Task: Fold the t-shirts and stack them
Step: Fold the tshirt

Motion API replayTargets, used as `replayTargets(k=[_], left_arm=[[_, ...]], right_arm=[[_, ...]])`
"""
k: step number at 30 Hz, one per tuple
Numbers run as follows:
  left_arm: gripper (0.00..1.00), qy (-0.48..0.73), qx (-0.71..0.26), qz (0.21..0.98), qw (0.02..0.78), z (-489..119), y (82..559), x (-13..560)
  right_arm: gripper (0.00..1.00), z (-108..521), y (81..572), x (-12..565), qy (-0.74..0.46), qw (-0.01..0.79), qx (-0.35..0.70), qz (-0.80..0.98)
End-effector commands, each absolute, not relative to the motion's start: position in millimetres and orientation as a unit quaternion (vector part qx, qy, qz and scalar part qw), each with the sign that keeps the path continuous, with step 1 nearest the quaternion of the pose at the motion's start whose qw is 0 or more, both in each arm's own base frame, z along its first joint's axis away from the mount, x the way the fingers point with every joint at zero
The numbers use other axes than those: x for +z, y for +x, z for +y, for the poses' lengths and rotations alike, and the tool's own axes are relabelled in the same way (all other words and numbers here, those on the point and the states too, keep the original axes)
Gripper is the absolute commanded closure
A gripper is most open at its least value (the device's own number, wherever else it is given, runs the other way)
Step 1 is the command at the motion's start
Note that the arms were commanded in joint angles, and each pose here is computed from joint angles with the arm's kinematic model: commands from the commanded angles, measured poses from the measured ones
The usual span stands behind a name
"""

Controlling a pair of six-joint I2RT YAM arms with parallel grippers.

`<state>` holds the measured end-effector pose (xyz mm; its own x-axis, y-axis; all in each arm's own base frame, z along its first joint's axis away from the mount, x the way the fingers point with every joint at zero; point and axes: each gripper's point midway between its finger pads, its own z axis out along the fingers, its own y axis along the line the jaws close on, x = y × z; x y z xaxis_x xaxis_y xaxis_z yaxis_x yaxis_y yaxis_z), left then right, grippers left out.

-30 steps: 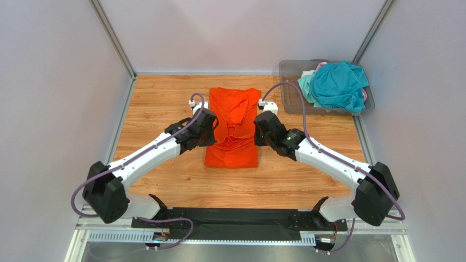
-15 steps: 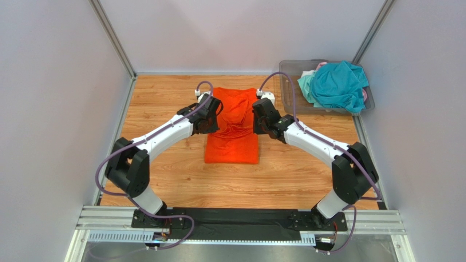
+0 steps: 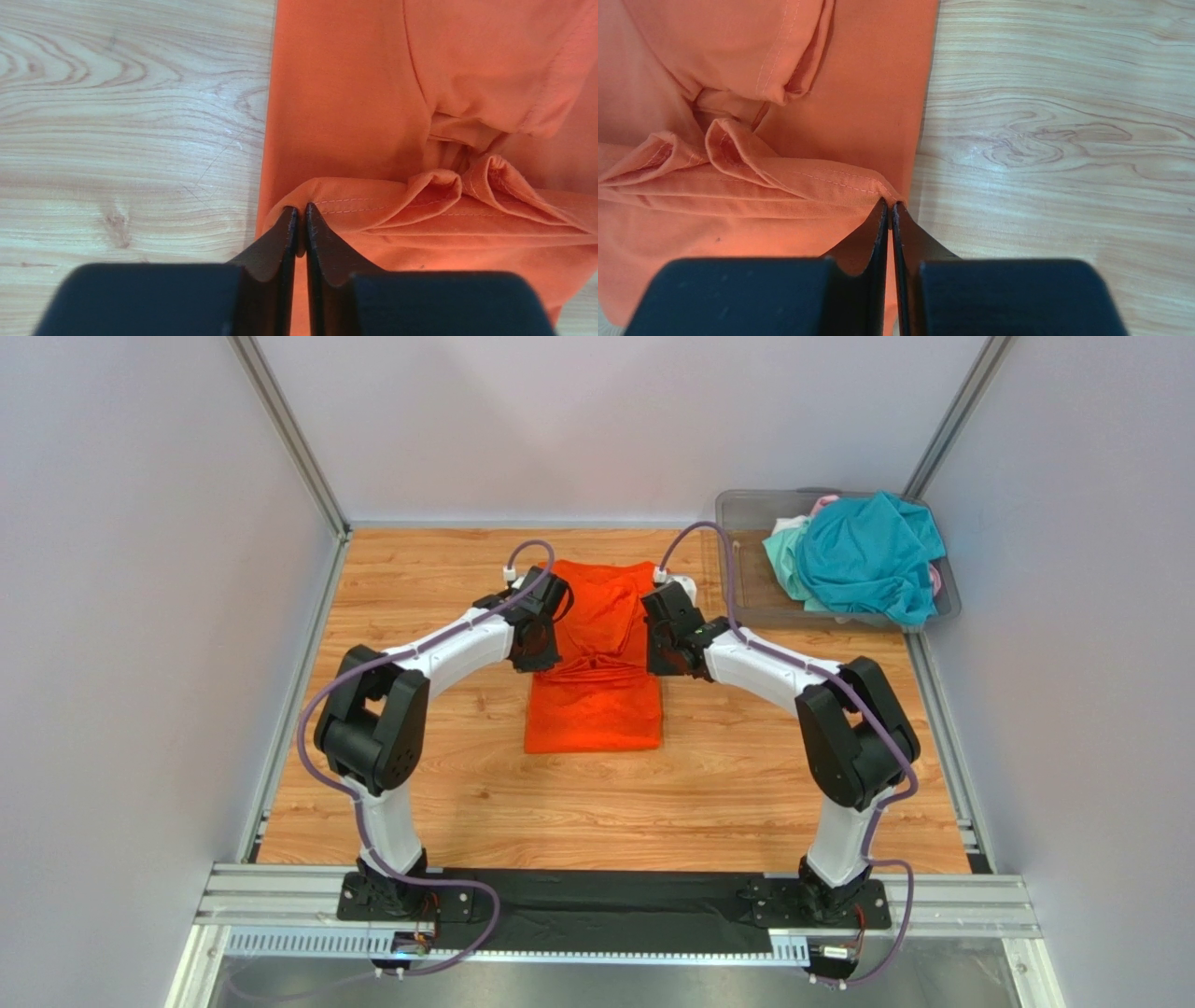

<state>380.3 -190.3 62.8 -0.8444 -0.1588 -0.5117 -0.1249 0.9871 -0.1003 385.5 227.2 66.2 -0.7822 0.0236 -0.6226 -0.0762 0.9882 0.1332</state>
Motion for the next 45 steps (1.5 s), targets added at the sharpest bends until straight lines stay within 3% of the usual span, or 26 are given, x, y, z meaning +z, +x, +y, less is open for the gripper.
replayTargets(k=[1,3,4,6,7,8,9,10,11,13,19,21,26,34,45], left_arm=[[0.84,-0.065,-0.05,0.956,0.283,-197.5,393.6,74.2],[0.76,-0.066,-0.048,0.954,0.288,-195.4,395.6,78.7],[0.63,-0.067,-0.05,0.952,0.295,-194.5,396.7,85.9],[0.45,-0.067,-0.05,0.95,0.301,-191.3,395.8,95.8],[0.26,-0.068,-0.055,0.946,0.312,-190.2,394.4,109.4],[0.18,-0.069,-0.053,0.947,0.31,-186.8,388.9,113.1],[0.03,-0.072,-0.056,0.945,0.313,-185.0,385.2,118.1],[0.0,-0.079,-0.069,0.938,0.33,-182.9,380.0,136.1],[0.0,-0.079,-0.07,0.941,0.321,-179.4,368.3,130.8],[0.0,-0.085,-0.096,0.935,0.331,-176.7,350.9,146.3],[0.0,-0.093,-0.16,0.939,0.29,-162.3,265.8,122.8],[0.0,-0.104,-0.164,0.945,0.262,-153.0,232.9,96.6],[0.0,-0.109,-0.182,0.936,0.282,-128.3,186.4,91.9],[0.0,-0.121,-0.201,0.917,0.322,-119.5,178.3,86.3],[0.0,-0.116,-0.184,0.925,0.31,-114.3,172.6,69.5]], right_arm=[[0.92,233.9,409.8,78.0,-0.015,0.352,0.094,0.931],[0.89,234.3,412.0,78.3,-0.018,0.348,0.102,0.932],[0.86,237.6,412.5,84.1,-0.025,0.349,0.109,0.93],[0.55,239.0,411.5,93.3,-0.03,0.35,0.114,0.929],[0.44,238.0,407.0,102.7,-0.03,0.349,0.118,0.929],[0.3,237.0,403.6,106.7,-0.031,0.348,0.122,0.929],[0.25,237.0,399.5,111.1,-0.032,0.348,0.127,0.928],[0.18,240.2,394.1,127.5,-0.033,0.356,0.147,0.922],[0.0,240.1,383.2,123.6,-0.037,0.347,0.153,0.925],[0.0,251.6,365.6,140.8,-0.054,0.355,0.187,0.914],[0.0,293.7,315.6,134.0,-0.112,0.328,0.264,0.9],[0.0,301.4,314.3,121.5,-0.119,0.322,0.259,0.903],[0.0,341.7,314.5,103.1,-0.162,0.302,0.258,0.903],[0.0,374.4,347.0,70.2,-0.172,0.305,0.219,0.91],[0.0,376.9,366.9,41.3,-0.156,0.308,0.183,0.92]])
